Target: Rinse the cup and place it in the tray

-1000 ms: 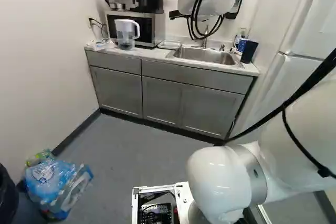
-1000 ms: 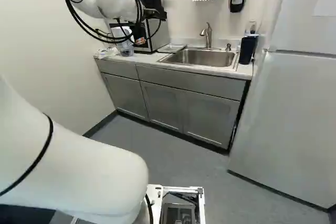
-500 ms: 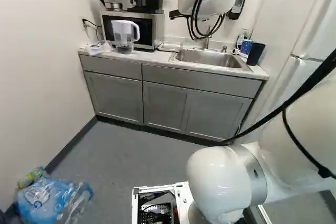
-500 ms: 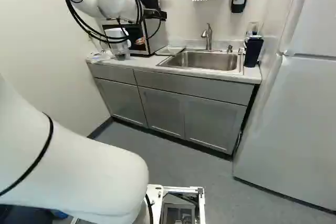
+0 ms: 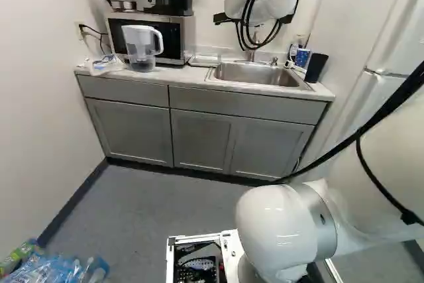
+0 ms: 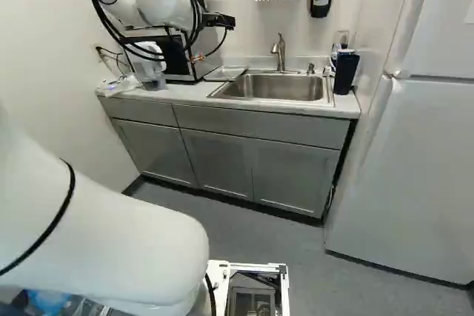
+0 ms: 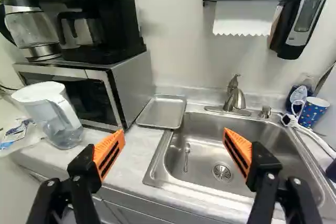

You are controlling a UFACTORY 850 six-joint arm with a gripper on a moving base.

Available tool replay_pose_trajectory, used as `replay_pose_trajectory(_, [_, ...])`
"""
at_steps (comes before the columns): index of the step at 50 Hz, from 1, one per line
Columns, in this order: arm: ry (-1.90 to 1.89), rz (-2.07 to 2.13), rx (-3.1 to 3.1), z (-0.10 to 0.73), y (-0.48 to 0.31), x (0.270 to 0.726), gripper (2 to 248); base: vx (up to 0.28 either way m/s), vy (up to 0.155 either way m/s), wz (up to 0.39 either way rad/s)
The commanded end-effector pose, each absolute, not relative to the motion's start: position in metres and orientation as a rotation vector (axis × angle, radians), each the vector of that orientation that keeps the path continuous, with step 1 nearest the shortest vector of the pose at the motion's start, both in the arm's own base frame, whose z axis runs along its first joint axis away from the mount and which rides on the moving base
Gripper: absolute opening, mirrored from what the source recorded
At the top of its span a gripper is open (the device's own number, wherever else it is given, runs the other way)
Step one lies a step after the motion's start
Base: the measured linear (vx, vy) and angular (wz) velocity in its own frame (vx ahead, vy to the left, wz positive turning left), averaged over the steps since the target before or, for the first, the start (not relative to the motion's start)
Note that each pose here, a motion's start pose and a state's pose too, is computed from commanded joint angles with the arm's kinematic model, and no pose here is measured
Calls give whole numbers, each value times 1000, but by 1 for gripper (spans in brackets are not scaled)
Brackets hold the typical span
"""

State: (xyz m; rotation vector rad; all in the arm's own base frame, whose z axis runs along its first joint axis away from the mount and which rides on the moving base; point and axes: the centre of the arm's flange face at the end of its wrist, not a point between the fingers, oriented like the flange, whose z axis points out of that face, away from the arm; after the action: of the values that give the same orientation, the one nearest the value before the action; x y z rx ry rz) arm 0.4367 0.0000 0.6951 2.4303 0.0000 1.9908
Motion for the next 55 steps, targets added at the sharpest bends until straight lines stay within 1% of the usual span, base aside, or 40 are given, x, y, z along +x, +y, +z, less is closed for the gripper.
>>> replay_pose_trajectory(9, [0,1991,2430,695,0,437,247,73,-37,-202])
replay_pose_trajectory(24, [0,1991,2430,695,0,437,247,130,-29,-196])
replay_pose_trajectory(55, [0,1991,2430,695,0,437,247,115,9,-232])
